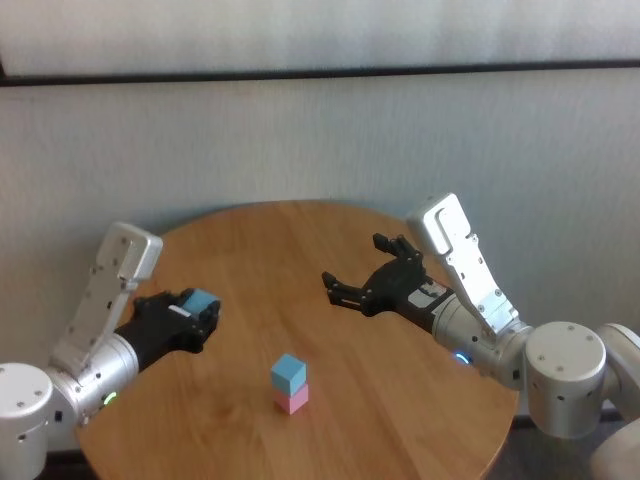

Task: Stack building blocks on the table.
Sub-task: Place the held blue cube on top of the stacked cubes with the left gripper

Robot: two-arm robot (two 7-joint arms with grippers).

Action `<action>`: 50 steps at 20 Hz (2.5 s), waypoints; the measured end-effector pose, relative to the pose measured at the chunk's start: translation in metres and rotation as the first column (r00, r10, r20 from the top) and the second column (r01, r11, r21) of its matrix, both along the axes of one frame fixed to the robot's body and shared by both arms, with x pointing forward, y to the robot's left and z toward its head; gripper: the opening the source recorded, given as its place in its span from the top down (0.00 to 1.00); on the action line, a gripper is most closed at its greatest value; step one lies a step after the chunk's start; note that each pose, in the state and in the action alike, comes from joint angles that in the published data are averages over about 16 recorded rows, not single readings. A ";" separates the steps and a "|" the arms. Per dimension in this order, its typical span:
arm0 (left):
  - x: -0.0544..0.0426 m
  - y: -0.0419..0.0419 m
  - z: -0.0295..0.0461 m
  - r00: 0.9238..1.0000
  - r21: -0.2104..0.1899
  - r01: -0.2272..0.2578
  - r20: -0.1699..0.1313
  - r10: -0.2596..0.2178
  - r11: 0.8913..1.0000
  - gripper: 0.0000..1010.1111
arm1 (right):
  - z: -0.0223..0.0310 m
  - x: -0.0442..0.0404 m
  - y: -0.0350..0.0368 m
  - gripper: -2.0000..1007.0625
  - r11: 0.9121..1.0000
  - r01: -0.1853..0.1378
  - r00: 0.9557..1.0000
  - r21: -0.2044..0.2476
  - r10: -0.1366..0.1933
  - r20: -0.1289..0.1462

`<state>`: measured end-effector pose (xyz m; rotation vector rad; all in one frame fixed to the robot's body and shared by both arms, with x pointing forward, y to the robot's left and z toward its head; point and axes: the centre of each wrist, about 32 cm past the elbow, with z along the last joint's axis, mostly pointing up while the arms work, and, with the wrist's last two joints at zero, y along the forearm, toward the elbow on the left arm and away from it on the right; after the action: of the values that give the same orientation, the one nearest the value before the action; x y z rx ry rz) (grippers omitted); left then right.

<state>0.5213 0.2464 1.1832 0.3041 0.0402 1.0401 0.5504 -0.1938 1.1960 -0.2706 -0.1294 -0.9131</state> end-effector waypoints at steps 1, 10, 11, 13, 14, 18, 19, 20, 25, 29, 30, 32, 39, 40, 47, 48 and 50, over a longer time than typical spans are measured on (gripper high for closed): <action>-0.0013 -0.0012 0.0038 0.999 -0.003 0.034 0.004 -0.034 0.999 0.61 | 0.0000 0.0000 0.0000 0.00 1.000 0.000 1.000 0.000 0.000 0.000; -0.0073 -0.0187 0.0185 0.961 0.005 0.276 -0.007 -0.276 0.961 0.61 | 0.0000 0.0000 0.0000 0.00 1.000 0.000 1.000 0.000 0.000 0.000; -0.0073 -0.0205 0.0185 0.956 0.009 0.292 -0.012 -0.292 0.956 0.61 | 0.0000 0.0000 0.0000 0.00 1.000 0.000 1.000 0.000 0.000 0.000; -0.0070 -0.0233 0.0178 0.948 0.022 0.317 -0.023 -0.316 0.948 0.61 | 0.0000 0.0000 0.0000 0.00 1.000 0.000 1.000 0.000 0.000 0.000; -0.0068 -0.0244 0.0172 0.945 0.029 0.326 -0.029 -0.325 0.945 0.61 | 0.0000 0.0000 0.0000 0.00 1.000 0.000 1.000 0.000 0.000 0.000; -0.0057 -0.0264 0.0144 0.938 0.059 0.347 -0.048 -0.344 0.936 0.61 | 0.0000 0.0000 0.0000 0.00 1.000 0.000 1.000 0.000 0.000 0.000; -0.0055 -0.0266 0.0136 0.937 0.063 0.349 -0.051 -0.347 0.935 0.61 | 0.0000 0.0000 0.0000 0.00 1.000 0.000 1.000 0.000 0.000 0.000; -0.0052 -0.0267 0.0129 0.936 0.067 0.352 -0.055 -0.349 0.934 0.61 | 0.0000 0.0000 0.0000 0.00 1.000 0.000 1.000 0.000 0.000 0.000; -0.0039 -0.0272 0.0100 0.933 0.074 0.359 -0.066 -0.355 0.930 0.61 | 0.0000 0.0000 0.0000 0.00 1.000 0.000 1.000 0.000 0.000 0.000; -0.0027 -0.0280 0.0074 0.932 0.071 0.360 -0.073 -0.355 0.930 0.61 | 0.0000 0.0000 0.0000 0.00 1.000 0.000 1.000 0.000 0.000 0.000; -0.0024 -0.0282 0.0067 0.932 0.070 0.359 -0.074 -0.354 0.931 0.61 | 0.0000 0.0000 0.0000 0.00 1.000 0.000 1.000 0.000 0.000 0.000; -0.0018 -0.0285 0.0054 0.933 0.067 0.357 -0.077 -0.352 0.932 0.61 | 0.0000 0.0000 0.0000 0.00 1.000 0.000 1.000 0.000 0.000 0.000; 0.0014 -0.0297 0.0018 0.935 0.063 0.349 -0.081 -0.344 0.935 0.61 | 0.0000 0.0000 0.0000 0.00 1.000 0.000 1.000 0.000 0.000 0.000; 0.0019 -0.0298 0.0014 0.936 0.063 0.349 -0.082 -0.343 0.935 0.61 | 0.0000 0.0000 0.0000 0.00 1.000 0.000 1.000 0.000 0.000 0.000; 0.0062 -0.0300 -0.0004 0.937 0.064 0.345 -0.081 -0.340 0.936 0.61 | 0.0000 0.0000 0.0000 0.00 1.000 0.000 1.000 0.000 0.000 0.000; 0.0067 -0.0300 -0.0007 0.937 0.064 0.345 -0.081 -0.339 0.936 0.61 | 0.0000 0.0000 0.0000 0.00 1.000 0.000 1.000 0.000 0.000 0.000; 0.0079 -0.0298 -0.0009 0.937 0.064 0.344 -0.081 -0.339 0.937 0.61 | 0.0000 0.0000 0.0000 0.00 1.000 0.000 1.000 0.000 0.000 0.000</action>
<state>0.5292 0.2166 1.1822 0.4021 0.0080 0.6856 0.5504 -0.1938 1.1960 -0.2706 -0.1294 -0.9130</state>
